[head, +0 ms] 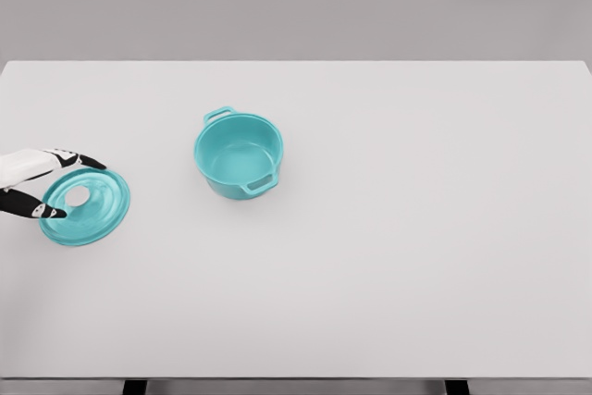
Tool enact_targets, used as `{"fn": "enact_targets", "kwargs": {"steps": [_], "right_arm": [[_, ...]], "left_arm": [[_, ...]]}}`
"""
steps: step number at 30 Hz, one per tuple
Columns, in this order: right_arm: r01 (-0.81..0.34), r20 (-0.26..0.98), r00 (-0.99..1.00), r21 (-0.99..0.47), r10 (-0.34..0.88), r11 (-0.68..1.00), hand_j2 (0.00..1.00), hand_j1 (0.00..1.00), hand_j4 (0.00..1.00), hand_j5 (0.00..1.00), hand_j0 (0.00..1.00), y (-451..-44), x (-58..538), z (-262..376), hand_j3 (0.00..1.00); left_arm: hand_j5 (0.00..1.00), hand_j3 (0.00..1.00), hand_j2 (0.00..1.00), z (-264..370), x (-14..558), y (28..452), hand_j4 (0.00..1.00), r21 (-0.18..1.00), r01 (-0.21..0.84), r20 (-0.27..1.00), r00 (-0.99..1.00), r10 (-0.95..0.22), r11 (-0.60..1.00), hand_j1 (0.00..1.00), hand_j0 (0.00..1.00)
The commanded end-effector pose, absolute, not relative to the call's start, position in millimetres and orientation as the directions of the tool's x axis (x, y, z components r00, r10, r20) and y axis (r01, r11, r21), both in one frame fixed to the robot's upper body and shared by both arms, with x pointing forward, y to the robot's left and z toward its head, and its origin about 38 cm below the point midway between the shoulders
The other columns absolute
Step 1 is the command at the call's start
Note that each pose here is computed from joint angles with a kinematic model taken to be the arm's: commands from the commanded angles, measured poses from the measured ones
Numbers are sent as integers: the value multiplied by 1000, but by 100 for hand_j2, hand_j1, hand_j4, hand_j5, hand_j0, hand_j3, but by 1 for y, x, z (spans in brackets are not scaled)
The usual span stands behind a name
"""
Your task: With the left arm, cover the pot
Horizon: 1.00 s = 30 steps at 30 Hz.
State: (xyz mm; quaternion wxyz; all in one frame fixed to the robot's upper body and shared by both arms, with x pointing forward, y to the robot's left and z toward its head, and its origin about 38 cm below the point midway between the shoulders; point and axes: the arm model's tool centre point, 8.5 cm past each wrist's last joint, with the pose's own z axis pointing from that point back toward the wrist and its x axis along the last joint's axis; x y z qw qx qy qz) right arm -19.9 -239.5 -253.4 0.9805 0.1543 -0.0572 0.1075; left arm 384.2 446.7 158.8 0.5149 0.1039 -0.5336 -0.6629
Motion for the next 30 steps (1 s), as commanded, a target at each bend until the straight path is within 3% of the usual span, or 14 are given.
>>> {"fn": "enact_targets", "kwargs": {"steps": [1,22,27,30], "right_arm": [[-229,146,970,291,194,929,100,100,100,100,100,-239,-20,-253,100],[-229,146,970,291,194,929,100,100,100,100,100,-239,-20,-253,100],[-229,146,970,291,194,929,100,100,100,100,100,-239,-20,-253,100],[-229,146,970,291,194,929,100,100,100,100,100,-239,-20,-253,100]], "left_arm": [[84,84,84,160,384,446,84,815,570,416,-448,-791,105,84,84],[72,72,72,146,380,446,72,791,604,425,-432,-795,94,72,72],[58,58,58,145,380,446,58,790,606,425,-431,-796,94,58,58],[58,58,58,144,380,450,58,788,608,425,-420,-802,99,58,58]]}}
